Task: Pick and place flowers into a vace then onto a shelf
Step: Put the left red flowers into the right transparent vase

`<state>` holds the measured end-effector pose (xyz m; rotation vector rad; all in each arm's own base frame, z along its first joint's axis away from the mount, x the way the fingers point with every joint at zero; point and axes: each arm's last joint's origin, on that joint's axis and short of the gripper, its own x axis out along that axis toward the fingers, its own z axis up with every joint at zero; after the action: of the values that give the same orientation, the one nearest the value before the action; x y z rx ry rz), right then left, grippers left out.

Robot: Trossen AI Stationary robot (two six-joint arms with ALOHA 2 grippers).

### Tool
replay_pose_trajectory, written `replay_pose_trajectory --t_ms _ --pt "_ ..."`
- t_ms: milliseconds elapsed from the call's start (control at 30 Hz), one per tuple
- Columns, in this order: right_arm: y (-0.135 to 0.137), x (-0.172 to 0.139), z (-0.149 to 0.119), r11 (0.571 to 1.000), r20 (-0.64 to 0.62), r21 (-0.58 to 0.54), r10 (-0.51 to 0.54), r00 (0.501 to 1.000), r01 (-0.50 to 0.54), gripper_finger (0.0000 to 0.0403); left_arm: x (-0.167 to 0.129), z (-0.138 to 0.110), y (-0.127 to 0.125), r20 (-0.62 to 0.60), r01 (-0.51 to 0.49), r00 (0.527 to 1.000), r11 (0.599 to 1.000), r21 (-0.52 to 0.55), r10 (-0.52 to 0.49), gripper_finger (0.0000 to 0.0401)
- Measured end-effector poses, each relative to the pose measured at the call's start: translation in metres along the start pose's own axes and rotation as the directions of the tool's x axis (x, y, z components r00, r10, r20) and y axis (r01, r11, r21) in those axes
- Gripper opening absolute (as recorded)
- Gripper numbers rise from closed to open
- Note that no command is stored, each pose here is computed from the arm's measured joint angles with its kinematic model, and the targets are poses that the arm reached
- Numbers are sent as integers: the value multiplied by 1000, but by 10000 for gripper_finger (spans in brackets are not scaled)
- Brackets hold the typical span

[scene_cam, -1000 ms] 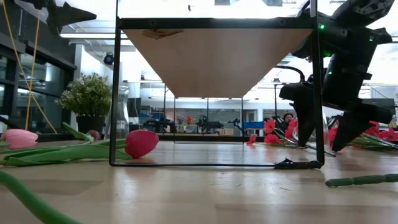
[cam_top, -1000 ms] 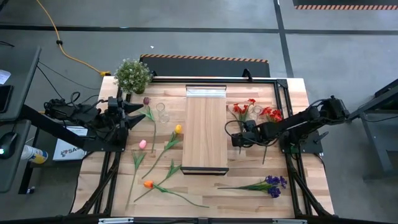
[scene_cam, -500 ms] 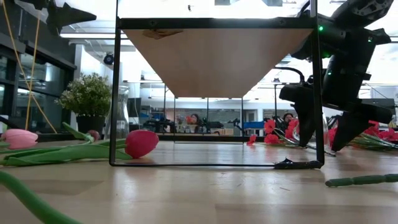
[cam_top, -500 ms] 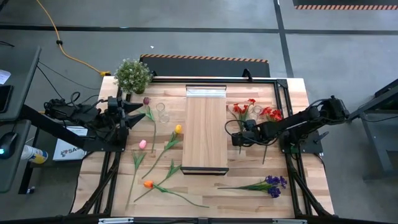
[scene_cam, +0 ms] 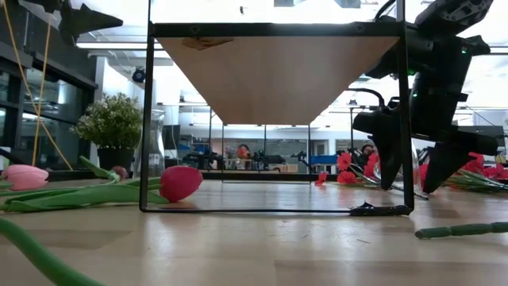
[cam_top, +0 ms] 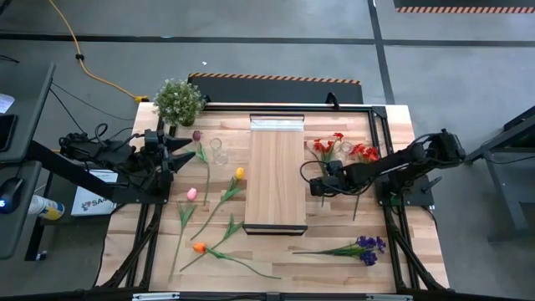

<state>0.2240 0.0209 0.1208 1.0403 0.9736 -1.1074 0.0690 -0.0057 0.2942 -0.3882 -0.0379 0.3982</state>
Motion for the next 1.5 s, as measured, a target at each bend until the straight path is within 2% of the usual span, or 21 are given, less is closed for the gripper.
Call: replay_pose_trajectory --t_ms 300,433,1100,1500 --pt "0 -1 0 1000 -5 1 -4 1000 4 312 0 0 1 12 -27 1000 1000 0 27 326" --pt "0 -1 0 1000 -13 3 -14 1000 14 295 0 0 1 13 -28 1000 1000 0 28 326" --pt "0 -1 -2 1000 -51 6 -9 999 10 98 0 0 1 13 -29 999 1000 0 29 326" --pt "4 -1 -2 999 -50 14 36 998 -36 8 0 0 1 13 -29 1000 1000 0 29 326"
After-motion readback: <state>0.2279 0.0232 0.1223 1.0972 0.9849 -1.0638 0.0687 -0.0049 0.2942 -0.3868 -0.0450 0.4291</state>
